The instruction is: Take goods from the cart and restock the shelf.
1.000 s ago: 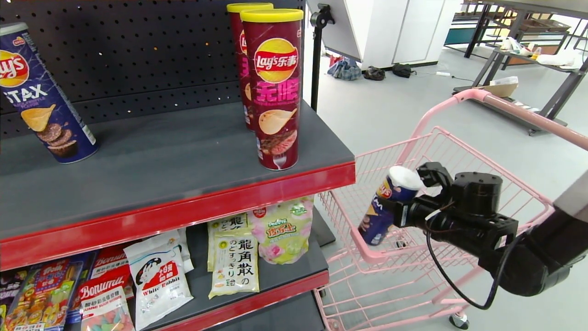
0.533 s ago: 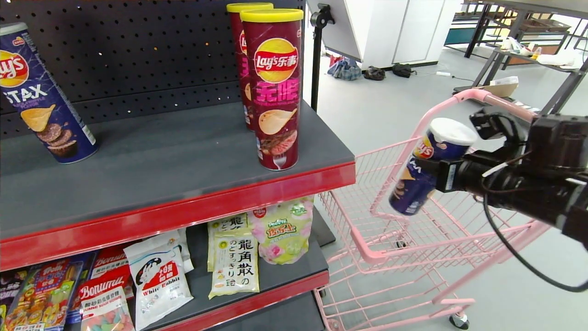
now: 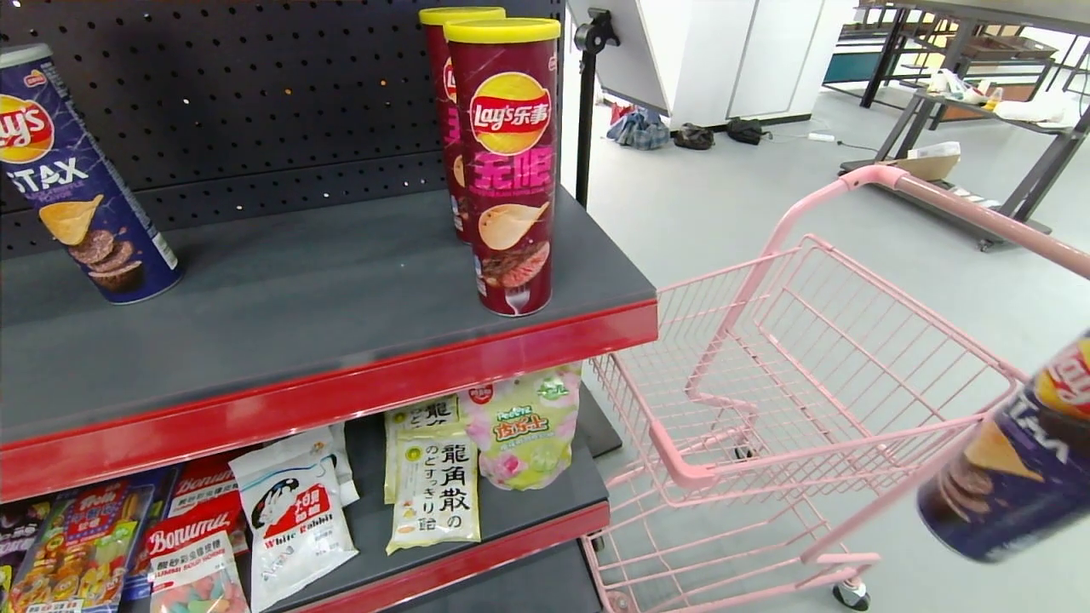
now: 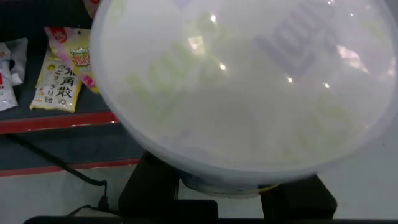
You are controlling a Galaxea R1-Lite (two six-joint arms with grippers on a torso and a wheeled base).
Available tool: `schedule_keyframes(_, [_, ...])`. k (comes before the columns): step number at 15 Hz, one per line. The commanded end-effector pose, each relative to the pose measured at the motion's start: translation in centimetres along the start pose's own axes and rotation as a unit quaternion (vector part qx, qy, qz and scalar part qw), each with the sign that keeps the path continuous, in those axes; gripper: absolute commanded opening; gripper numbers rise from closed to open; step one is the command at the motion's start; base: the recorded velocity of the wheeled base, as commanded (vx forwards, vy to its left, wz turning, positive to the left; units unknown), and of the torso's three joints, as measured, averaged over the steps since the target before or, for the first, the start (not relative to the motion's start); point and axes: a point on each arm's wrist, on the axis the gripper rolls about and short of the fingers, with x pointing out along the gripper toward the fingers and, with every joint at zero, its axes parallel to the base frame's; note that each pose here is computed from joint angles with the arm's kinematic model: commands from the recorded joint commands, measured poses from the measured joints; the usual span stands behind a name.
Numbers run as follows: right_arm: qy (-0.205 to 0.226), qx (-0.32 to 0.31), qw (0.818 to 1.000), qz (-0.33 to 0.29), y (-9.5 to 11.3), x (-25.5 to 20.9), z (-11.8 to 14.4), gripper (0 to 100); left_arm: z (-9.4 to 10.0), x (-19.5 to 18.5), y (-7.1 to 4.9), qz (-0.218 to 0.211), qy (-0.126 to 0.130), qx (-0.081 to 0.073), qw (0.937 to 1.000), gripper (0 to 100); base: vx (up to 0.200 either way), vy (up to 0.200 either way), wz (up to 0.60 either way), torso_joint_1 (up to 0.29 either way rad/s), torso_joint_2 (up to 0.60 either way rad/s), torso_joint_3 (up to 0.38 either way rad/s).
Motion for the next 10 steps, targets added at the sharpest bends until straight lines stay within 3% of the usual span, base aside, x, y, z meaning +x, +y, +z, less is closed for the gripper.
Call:
schedule_keyframes(1, [-0.041,-0.001,0.999,-0.022,-0.04,-4.59,-4.35,0,0.00,0.01,0.00,0.001,0.001,0.000,1.0000,100,0.000,0.000,0.00,0.000,0.00,0.000])
schedule_keyframes(4, [-0.045,-0.001,0.999,-0.021,0.01,-4.90,-5.15,0,0.00,0.01,0.00,0.000,0.001,0.000,1.0000,100,0.000,0.000,0.00,0.063,-0.20,-0.127])
schedule_keyframes(10, [-0.034,-0.002,0.999,-0.018,-0.02,-4.18,-4.29,0,0.00,0.01,0.00,0.000,0.001,0.000,1.0000,100,0.000,0.000,0.00,0.178,-0.53,-0.352])
